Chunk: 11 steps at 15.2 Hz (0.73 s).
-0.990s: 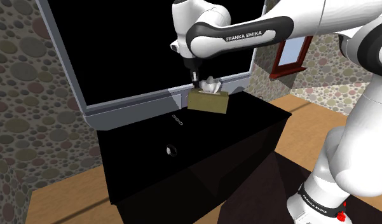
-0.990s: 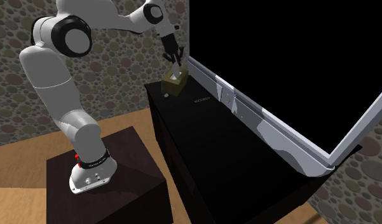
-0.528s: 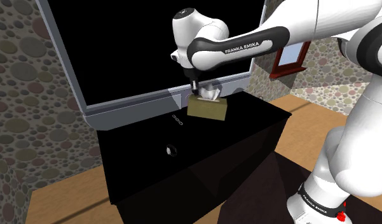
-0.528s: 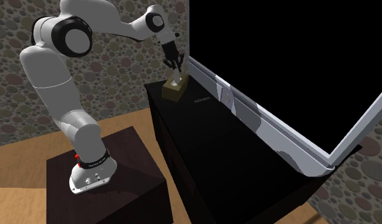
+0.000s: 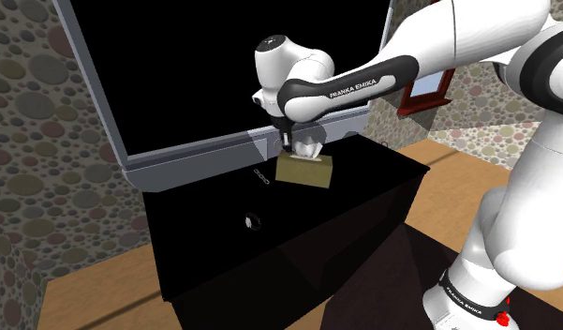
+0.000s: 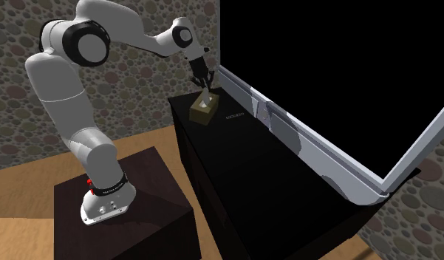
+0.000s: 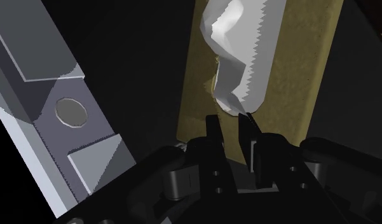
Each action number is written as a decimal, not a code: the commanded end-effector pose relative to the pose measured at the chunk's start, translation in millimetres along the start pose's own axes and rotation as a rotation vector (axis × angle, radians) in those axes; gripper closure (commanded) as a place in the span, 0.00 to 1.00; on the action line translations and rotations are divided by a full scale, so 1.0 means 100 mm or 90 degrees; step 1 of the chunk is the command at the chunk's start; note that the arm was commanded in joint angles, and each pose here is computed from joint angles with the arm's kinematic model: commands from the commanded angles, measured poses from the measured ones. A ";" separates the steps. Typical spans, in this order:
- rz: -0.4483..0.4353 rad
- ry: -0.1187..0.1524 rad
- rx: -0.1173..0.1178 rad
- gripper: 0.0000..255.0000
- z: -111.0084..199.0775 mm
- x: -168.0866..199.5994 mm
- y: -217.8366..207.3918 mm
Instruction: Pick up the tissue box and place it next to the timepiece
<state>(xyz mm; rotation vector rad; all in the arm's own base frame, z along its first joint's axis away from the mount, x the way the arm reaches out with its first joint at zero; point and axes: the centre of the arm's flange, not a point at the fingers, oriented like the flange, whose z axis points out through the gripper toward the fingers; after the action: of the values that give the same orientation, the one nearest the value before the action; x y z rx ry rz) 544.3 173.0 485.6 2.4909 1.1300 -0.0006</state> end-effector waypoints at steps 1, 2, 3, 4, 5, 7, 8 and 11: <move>0.000 0.000 0.000 1.00 0.09 0.01 -0.05; 0.000 0.000 0.000 1.00 0.14 0.02 -0.06; 0.000 0.000 0.000 1.00 0.19 0.03 -0.08; 0.000 0.000 0.000 1.00 0.24 0.04 -0.10; 0.000 0.000 0.000 1.00 0.29 0.04 -0.12; 0.000 0.000 0.000 1.00 0.38 0.06 -0.16; 0.000 0.000 0.000 1.00 0.43 0.07 -0.18; 0.000 0.000 0.000 1.00 0.58 0.10 -0.24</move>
<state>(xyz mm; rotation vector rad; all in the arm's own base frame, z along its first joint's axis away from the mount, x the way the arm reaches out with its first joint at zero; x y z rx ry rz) 542.9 173.5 427.6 2.4909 1.1299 -0.0007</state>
